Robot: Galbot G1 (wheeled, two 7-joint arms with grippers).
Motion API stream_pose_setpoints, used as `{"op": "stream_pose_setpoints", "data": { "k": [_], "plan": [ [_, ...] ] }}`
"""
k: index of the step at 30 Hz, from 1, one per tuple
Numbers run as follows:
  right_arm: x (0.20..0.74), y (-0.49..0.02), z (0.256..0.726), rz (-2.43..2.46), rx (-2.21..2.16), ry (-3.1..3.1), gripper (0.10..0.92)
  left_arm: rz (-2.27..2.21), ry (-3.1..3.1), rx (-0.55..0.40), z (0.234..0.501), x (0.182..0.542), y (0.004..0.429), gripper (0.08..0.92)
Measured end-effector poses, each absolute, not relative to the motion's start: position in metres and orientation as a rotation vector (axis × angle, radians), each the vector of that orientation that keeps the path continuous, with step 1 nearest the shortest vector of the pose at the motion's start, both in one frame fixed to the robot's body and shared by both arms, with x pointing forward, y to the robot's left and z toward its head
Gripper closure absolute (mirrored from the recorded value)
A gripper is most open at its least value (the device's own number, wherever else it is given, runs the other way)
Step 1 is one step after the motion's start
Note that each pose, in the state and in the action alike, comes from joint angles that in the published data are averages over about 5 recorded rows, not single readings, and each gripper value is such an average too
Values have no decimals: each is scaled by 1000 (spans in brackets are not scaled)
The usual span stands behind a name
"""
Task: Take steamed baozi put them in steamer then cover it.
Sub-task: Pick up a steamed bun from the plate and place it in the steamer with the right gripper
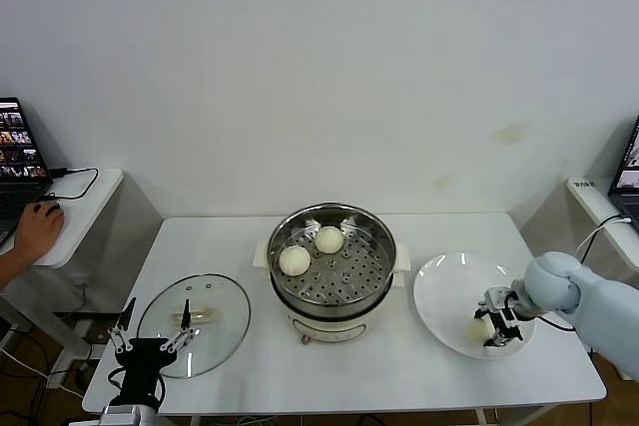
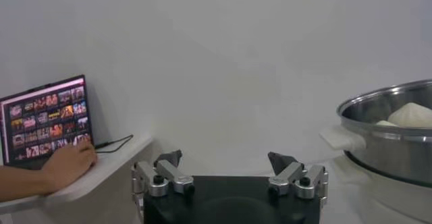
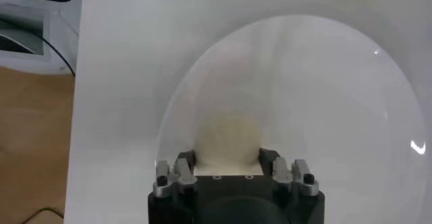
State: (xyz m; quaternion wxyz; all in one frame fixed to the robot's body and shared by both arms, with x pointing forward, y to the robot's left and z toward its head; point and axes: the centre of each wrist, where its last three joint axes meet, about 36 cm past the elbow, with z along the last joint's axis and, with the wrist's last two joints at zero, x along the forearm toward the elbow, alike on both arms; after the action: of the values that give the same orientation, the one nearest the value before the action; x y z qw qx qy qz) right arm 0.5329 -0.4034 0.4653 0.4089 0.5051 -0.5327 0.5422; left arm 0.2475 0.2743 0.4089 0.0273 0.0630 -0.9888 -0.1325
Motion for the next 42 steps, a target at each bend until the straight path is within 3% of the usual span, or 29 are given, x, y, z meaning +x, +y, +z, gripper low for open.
{"op": "stream_pose_setpoints", "data": {
  "k": [8,15,26,33,42],
  "plan": [
    [549,-407,508,1390,1252,-1392,444,-408,-3062,187,410,250,274,177],
    [578,-398,574,1442,1238,-1504,437,-409,-3070,180,413,251,274,177],
    [608,-307,677,1640,1401,-1586,435,-403,-3076,183,415,250,272,177],
    [612,-234,688,1760,1594,-1482,428,-398,-3082,199,416,250,271,177],
    [614,-163,656,1880,1833,-1233,428,-402,-3085,222,418,250,273,177]
  ]
}}
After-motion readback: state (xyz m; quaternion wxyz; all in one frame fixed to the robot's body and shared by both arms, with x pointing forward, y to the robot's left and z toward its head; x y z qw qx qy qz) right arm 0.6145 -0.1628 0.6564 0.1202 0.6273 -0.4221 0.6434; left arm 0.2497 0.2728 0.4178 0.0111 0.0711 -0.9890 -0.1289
